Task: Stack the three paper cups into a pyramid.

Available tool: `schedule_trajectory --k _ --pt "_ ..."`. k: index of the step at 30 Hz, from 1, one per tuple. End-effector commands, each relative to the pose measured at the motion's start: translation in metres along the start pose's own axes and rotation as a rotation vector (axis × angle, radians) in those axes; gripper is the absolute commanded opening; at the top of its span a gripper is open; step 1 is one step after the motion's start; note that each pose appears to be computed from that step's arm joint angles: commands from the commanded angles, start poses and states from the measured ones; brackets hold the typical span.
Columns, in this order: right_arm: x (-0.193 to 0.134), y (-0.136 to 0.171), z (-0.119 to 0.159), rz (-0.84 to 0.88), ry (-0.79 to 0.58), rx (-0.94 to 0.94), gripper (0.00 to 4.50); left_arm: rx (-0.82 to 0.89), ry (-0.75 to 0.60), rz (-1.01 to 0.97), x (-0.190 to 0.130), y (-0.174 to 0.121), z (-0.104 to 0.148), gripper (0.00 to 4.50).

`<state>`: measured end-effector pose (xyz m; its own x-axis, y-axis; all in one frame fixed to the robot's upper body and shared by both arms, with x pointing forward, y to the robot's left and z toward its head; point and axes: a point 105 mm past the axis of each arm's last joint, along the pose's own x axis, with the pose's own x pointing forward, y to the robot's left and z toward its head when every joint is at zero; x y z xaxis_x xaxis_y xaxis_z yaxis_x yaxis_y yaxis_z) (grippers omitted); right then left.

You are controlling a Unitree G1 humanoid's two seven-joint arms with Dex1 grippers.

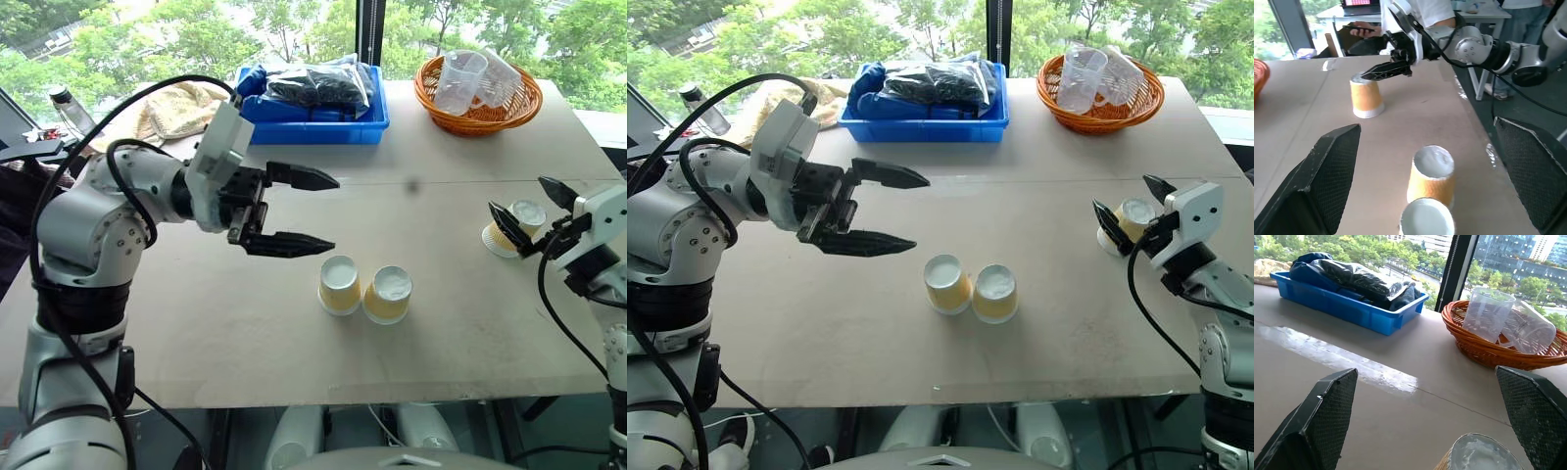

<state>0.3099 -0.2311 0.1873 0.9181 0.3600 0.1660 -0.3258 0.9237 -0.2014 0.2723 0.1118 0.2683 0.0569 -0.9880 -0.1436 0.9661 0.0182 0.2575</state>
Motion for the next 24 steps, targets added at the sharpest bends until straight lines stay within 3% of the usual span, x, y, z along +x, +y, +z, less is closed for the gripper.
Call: schedule_trajectory --k 1,24 --pt "0.002 -0.018 -0.002 -0.100 0.016 -0.013 4.46 0.032 0.001 0.037 0.002 0.004 0.002 4.50" --pt "0.011 -0.029 -0.048 -0.151 0.152 0.192 4.46 0.031 0.069 0.050 0.001 -0.003 -0.016 4.50"
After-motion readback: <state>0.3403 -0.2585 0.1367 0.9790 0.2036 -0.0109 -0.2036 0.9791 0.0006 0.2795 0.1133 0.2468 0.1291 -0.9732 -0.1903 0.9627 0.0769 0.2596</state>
